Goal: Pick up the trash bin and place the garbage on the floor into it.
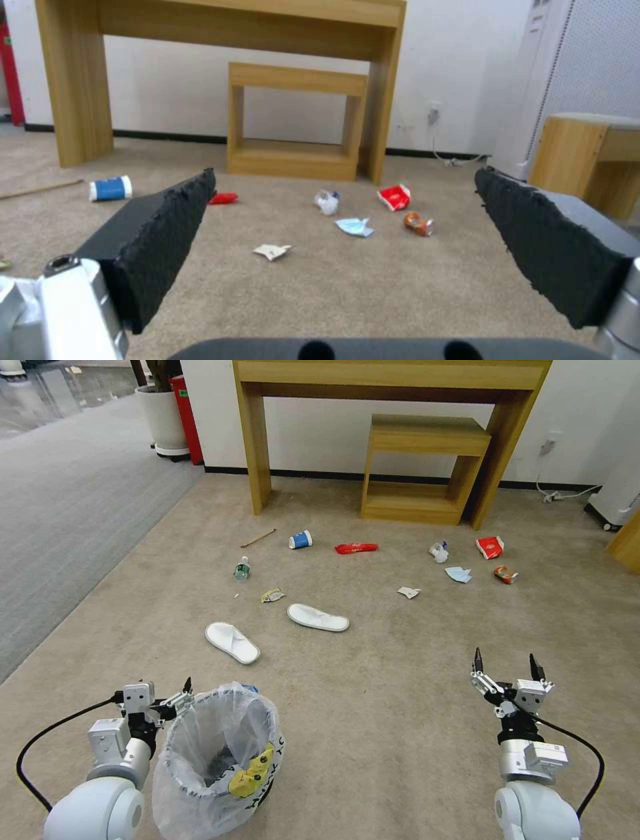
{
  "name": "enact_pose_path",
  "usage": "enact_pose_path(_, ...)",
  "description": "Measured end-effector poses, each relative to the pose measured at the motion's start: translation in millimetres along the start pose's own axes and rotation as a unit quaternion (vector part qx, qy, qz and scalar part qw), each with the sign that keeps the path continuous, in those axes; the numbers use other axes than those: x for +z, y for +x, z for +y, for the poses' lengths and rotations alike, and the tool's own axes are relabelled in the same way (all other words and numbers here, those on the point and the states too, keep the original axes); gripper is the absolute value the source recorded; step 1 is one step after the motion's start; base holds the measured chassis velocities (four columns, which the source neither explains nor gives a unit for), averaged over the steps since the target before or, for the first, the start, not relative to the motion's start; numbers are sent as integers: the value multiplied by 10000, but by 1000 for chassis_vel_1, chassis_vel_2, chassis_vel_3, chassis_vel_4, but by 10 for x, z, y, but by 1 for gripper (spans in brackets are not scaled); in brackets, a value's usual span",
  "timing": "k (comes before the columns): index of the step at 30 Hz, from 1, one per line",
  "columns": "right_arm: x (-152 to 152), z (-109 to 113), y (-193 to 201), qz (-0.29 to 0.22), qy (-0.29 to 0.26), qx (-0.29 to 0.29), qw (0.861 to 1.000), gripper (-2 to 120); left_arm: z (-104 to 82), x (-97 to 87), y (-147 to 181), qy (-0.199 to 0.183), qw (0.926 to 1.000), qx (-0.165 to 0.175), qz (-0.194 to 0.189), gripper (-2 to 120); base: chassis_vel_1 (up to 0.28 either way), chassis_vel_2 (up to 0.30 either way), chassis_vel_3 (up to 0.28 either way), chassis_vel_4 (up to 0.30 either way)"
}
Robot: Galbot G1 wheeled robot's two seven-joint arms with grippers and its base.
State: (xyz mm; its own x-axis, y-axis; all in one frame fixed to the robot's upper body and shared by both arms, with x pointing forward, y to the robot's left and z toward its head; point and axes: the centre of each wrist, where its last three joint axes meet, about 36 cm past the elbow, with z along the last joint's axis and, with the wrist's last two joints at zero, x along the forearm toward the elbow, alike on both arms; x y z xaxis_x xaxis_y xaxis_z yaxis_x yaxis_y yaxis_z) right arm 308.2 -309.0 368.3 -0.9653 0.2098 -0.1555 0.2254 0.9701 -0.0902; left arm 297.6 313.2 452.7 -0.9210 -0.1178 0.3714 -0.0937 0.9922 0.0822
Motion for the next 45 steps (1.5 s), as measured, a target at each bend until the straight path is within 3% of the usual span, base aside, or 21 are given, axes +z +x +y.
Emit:
enact_pose_path(11,35,-8,-6,94,7,-1,10000,100,-5,-114,91,96,9985,157,508,100,0,0,0,0)
enact_pose_path(26,73,-13,-3,161,-23,36,9999,100,31,-171,191,-64,9942,60,1073,100,0,0,0,0)
enact_pose_path(34,103,5,2,218,-52,54,9997,100,46,-32,132,27,9904,9,1380,100,0,0,0,0)
enact_pose_path(45,100,-1,-11,234,-55,78,9997,100,-116,193,73,198,9846,85,1737,100,0,0,0,0)
